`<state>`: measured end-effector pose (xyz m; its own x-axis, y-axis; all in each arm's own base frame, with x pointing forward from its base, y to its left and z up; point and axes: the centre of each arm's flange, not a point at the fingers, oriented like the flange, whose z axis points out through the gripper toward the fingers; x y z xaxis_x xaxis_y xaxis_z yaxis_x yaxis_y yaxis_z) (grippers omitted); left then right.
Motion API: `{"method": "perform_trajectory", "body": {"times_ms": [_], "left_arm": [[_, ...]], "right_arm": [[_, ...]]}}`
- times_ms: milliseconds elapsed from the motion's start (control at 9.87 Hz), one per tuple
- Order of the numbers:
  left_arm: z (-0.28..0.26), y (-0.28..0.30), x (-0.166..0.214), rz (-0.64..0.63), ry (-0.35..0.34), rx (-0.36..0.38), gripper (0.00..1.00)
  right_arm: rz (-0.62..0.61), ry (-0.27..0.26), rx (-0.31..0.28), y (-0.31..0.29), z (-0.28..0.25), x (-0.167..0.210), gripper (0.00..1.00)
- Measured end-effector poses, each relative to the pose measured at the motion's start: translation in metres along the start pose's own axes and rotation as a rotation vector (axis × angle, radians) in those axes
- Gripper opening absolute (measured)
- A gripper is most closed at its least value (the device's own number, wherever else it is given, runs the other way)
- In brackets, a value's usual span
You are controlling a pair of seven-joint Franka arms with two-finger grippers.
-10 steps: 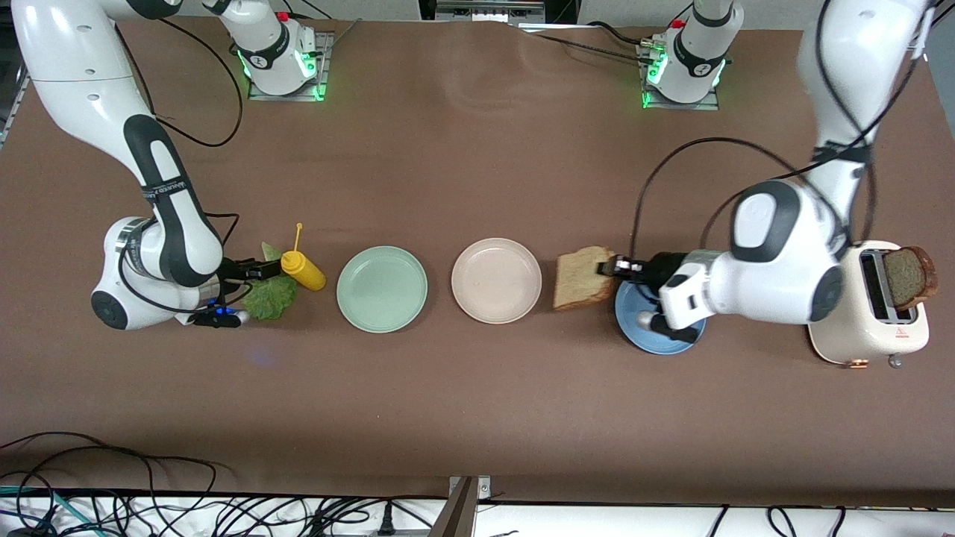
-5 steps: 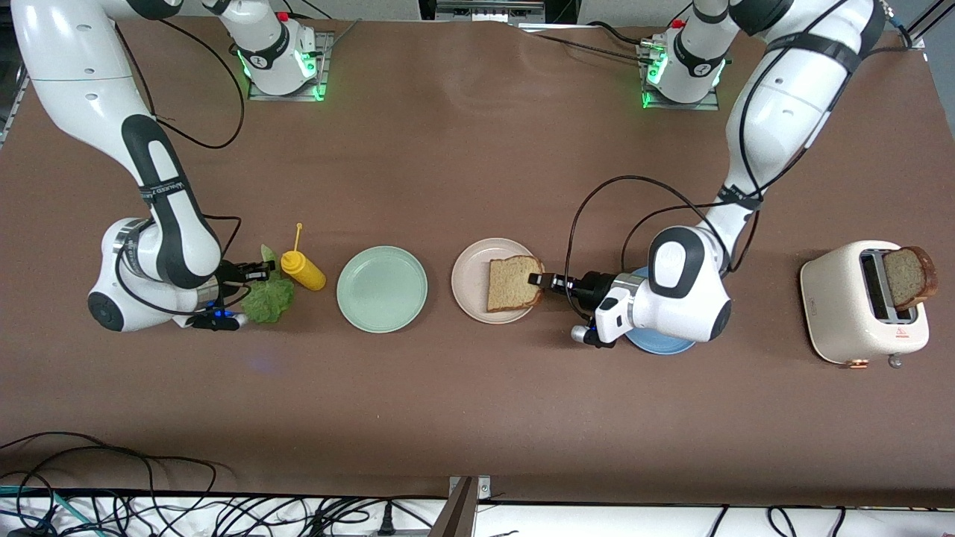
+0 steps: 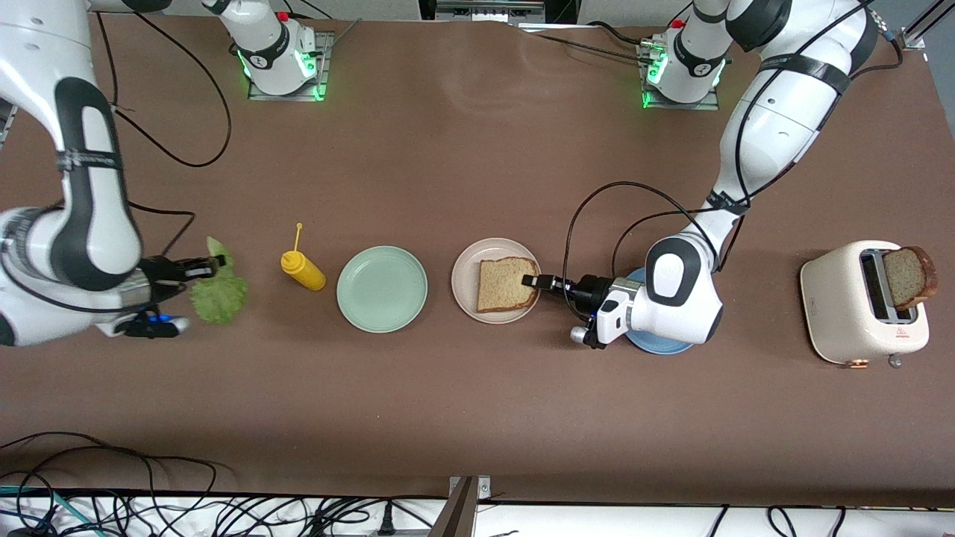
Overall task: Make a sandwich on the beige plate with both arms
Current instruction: 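Lift the lettuce with the right gripper while the left gripper withdraws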
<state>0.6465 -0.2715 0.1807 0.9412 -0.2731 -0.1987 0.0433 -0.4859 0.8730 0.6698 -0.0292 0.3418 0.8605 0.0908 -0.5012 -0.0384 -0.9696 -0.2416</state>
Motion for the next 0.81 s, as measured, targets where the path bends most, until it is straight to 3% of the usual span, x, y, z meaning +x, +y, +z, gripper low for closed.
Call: {"method": "perform_trajectory", "body": {"times_ms": [203, 608, 709, 811], "left_arm": [[-0.003, -0.001, 0.001, 0.013, 0.006, -0.001, 0.33], [-0.054, -0.017, 0.009, 0.079, 0.085, -0.005, 0.93], [-0.074, -0.023, 0.010, 0.102, 0.112, -0.005, 1.00], [-0.090, -0.022, 0.010, 0.125, 0.125, 0.017, 1.00]], "right_arm": [[-0.017, 0.028, -0.022, -0.012, -0.041, -0.024, 0.04], [-0.038, 0.074, -0.046, -0.074, -0.080, -0.065, 0.04], [-0.030, 0.083, -0.050, -0.102, -0.084, -0.074, 0.04], [-0.015, 0.094, -0.051, -0.128, -0.087, -0.083, 0.04]]}}
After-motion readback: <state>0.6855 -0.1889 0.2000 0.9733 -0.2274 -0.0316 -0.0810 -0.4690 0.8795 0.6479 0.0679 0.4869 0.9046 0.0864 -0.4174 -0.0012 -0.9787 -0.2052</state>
